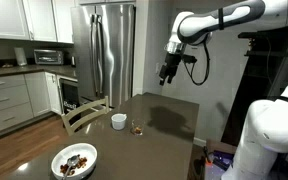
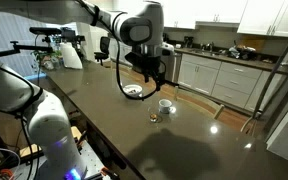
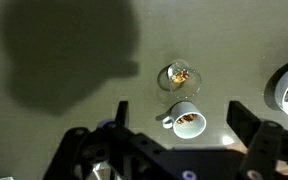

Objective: Pick up the glass cup and pour some of its contents in the bowl

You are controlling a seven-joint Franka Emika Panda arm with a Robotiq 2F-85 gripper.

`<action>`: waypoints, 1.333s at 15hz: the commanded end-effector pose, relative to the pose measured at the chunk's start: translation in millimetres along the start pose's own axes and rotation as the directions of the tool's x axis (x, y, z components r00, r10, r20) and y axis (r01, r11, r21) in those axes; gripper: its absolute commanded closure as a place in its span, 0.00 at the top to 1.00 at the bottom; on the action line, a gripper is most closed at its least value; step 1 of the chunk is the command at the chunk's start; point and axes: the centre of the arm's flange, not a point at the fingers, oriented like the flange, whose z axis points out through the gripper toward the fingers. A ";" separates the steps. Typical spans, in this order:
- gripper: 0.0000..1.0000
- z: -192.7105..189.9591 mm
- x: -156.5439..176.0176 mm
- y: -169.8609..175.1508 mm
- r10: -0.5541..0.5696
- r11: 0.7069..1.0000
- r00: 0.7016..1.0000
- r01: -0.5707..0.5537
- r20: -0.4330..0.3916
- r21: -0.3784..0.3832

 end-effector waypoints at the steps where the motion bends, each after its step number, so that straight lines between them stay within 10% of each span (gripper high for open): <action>1: 1.00 0.0 0.0 0.0 0.000 1.000 1.000 0.000 0.000 0.000; 15: 1.00 0.0 0.0 0.0 0.000 1.000 1.000 0.000 0.000 0.000; 20: 1.00 16.5 44.5 -2.2 0.155 0.988 0.988 -0.155 0.024 0.002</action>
